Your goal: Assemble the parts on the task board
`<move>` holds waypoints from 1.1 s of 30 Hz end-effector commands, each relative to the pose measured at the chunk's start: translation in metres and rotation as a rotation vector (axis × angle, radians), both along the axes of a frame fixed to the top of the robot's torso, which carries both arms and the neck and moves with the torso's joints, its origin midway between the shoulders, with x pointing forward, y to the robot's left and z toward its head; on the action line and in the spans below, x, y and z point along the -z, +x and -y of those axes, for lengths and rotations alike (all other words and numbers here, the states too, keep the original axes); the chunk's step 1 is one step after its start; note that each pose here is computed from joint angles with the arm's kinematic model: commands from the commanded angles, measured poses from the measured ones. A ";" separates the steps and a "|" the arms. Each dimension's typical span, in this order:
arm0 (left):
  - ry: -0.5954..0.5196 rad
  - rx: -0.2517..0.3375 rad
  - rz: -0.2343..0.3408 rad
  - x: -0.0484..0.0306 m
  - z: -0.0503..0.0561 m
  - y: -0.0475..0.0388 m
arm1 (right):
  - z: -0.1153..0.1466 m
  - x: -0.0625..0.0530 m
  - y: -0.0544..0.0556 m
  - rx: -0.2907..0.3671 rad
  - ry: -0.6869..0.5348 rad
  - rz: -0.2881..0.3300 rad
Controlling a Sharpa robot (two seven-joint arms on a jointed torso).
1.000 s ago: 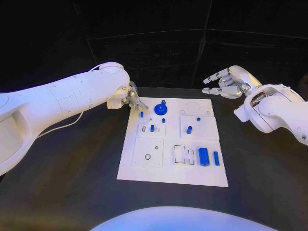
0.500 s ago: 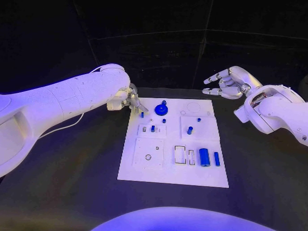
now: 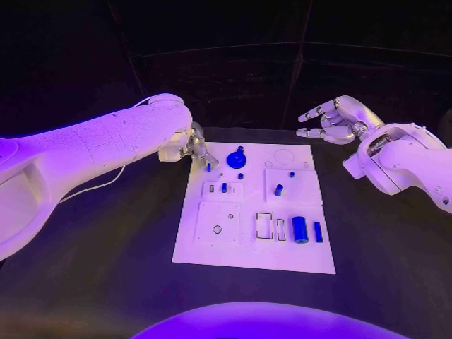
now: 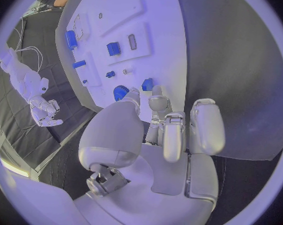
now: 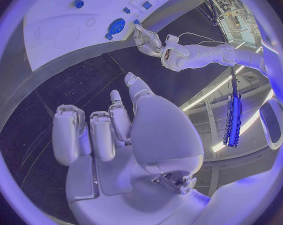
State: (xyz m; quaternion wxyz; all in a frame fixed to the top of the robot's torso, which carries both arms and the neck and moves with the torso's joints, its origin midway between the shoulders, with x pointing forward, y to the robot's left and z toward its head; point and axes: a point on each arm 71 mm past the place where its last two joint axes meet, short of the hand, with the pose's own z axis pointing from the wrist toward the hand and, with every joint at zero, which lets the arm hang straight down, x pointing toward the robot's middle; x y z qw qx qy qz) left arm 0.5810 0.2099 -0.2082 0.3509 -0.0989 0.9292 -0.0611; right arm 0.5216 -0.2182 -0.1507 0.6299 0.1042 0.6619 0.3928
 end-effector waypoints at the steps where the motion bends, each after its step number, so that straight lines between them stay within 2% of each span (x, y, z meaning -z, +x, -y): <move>1: -0.014 0.017 -0.005 0.0001 0.003 0.0000 | -0.001 -0.001 0.000 -0.010 0.003 0.002; 33: -0.022 0.030 -0.014 0.0028 0.009 -0.0016 | -0.003 -0.001 0.000 -0.012 0.003 0.001</move>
